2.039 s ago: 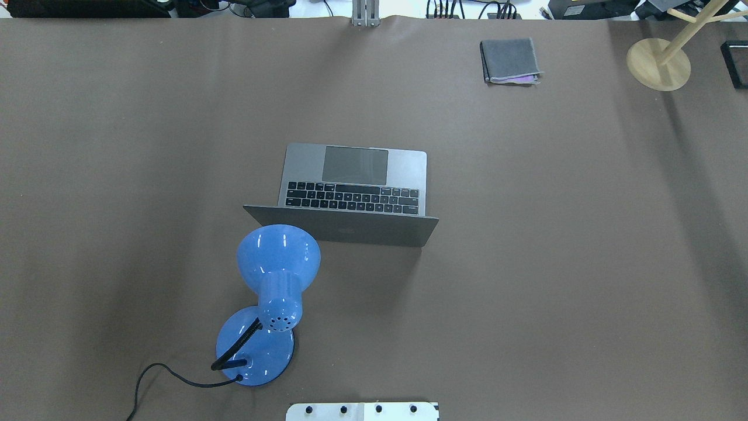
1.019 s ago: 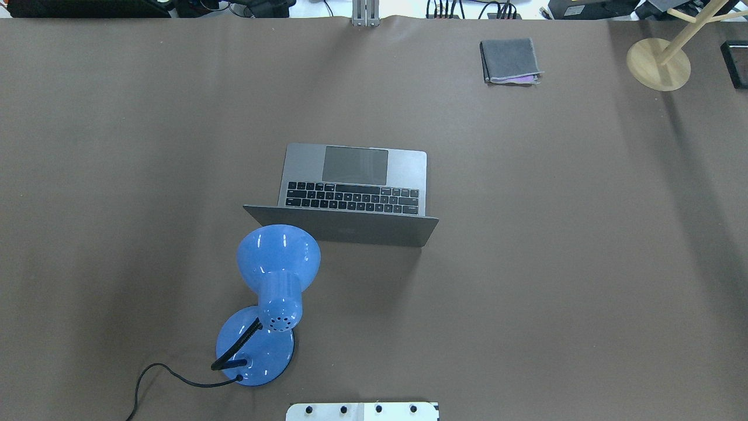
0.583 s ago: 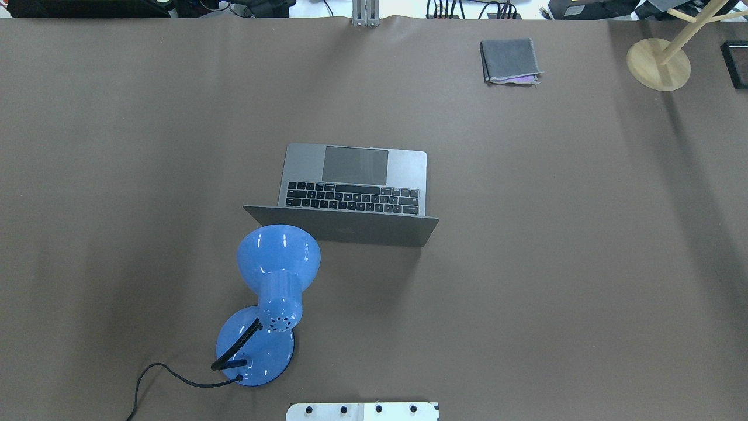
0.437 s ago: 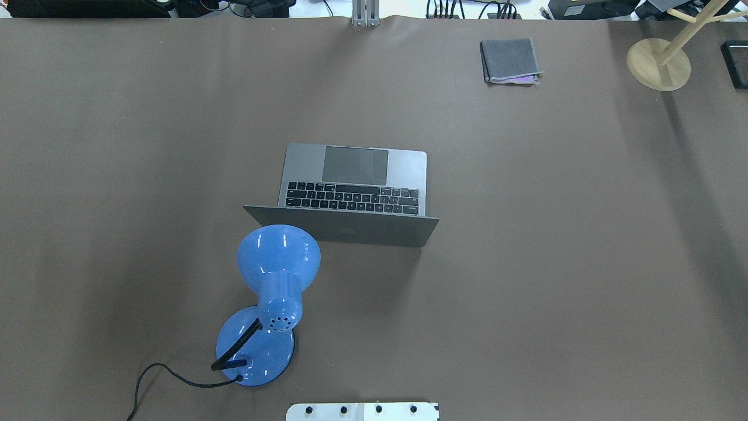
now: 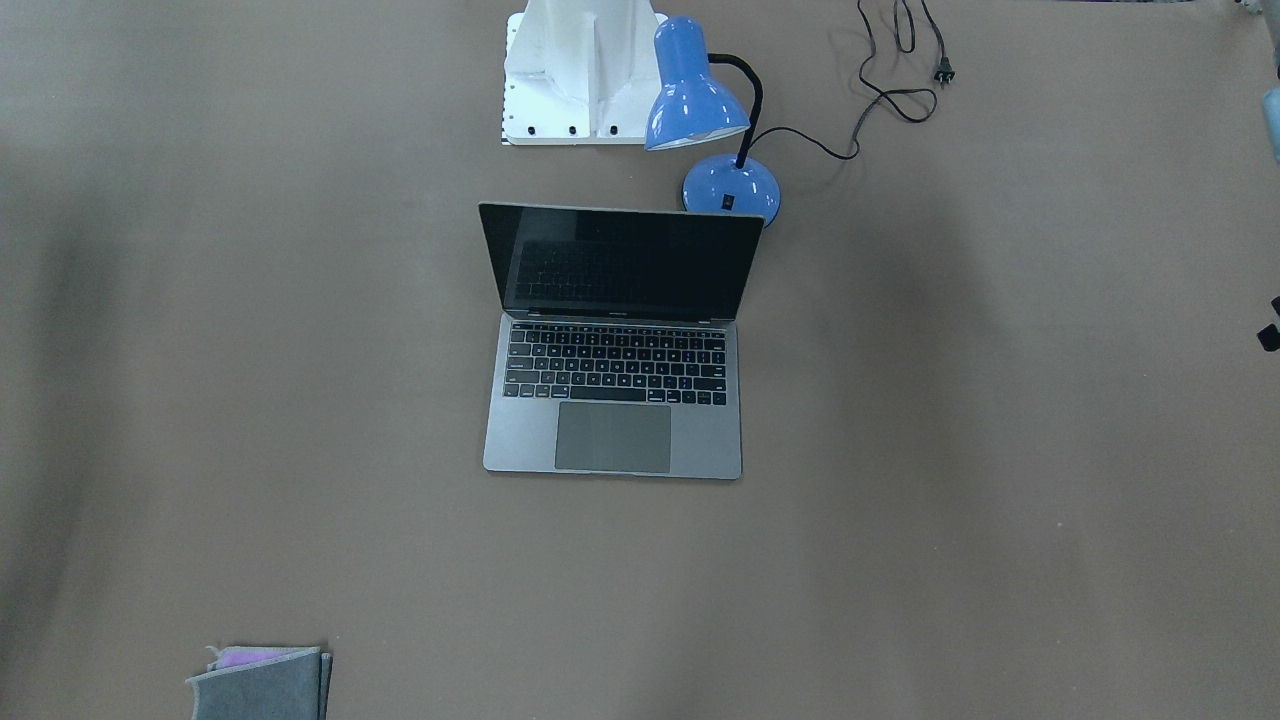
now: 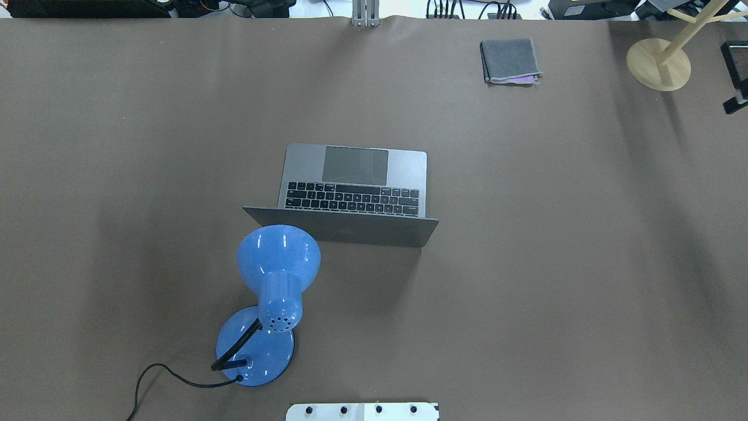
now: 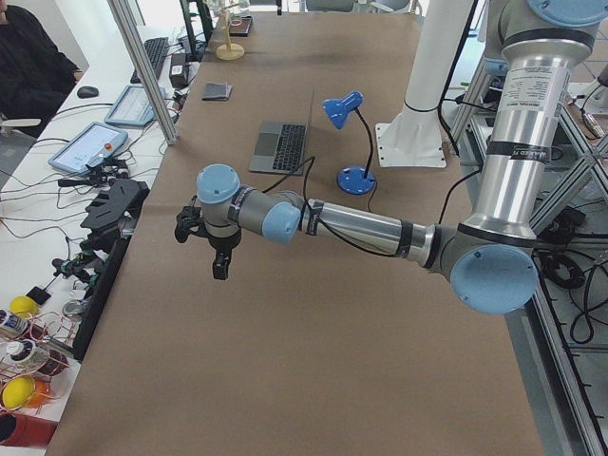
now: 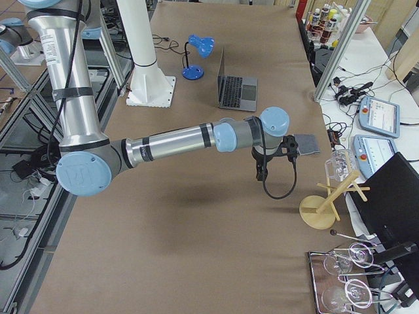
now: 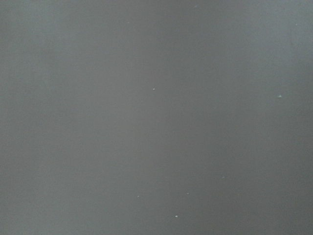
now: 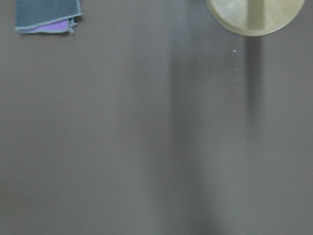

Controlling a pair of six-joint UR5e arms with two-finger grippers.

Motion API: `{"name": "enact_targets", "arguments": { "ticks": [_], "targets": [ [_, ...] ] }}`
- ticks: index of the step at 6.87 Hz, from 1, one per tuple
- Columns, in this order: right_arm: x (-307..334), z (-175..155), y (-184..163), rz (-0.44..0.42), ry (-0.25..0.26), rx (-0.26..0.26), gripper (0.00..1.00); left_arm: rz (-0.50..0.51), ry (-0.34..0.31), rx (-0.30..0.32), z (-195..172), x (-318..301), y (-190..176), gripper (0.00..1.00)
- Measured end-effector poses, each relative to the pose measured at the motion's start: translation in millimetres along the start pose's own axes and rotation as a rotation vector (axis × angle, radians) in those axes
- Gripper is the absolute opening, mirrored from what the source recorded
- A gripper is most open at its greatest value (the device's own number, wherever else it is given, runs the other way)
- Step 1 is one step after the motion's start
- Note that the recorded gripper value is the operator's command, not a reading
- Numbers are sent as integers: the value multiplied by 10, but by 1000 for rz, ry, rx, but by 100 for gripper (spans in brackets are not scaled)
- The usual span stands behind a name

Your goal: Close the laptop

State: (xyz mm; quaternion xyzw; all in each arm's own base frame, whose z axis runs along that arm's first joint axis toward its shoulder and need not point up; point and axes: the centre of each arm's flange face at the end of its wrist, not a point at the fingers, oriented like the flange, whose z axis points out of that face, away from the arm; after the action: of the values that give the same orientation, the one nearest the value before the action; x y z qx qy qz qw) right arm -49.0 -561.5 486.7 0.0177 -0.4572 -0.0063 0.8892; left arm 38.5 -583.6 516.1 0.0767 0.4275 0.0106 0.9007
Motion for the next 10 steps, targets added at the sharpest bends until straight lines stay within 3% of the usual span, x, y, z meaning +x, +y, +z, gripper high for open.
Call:
{"name": "enact_targets", "arguments": {
  "ticks": [1,2,4,7,10],
  "targets": [
    [-517,116,80,33,-19,-20,1,-12,77,-34,106,450,-120,0],
    [-936,203,215,58,-35,-39,0,-37,124,-63,211,846,-147,0],
    [-1675,407,560,7,-79,-102,0,-23,191,-100,356,1499,-9,0],
    [-2361,608,1067,-69,-178,-236,0,14,354,-257,420,2432,445,0],
    [-3304,881,1553,-66,-193,-329,0,27,392,-359,576,3124,890,0]
  ]
}}
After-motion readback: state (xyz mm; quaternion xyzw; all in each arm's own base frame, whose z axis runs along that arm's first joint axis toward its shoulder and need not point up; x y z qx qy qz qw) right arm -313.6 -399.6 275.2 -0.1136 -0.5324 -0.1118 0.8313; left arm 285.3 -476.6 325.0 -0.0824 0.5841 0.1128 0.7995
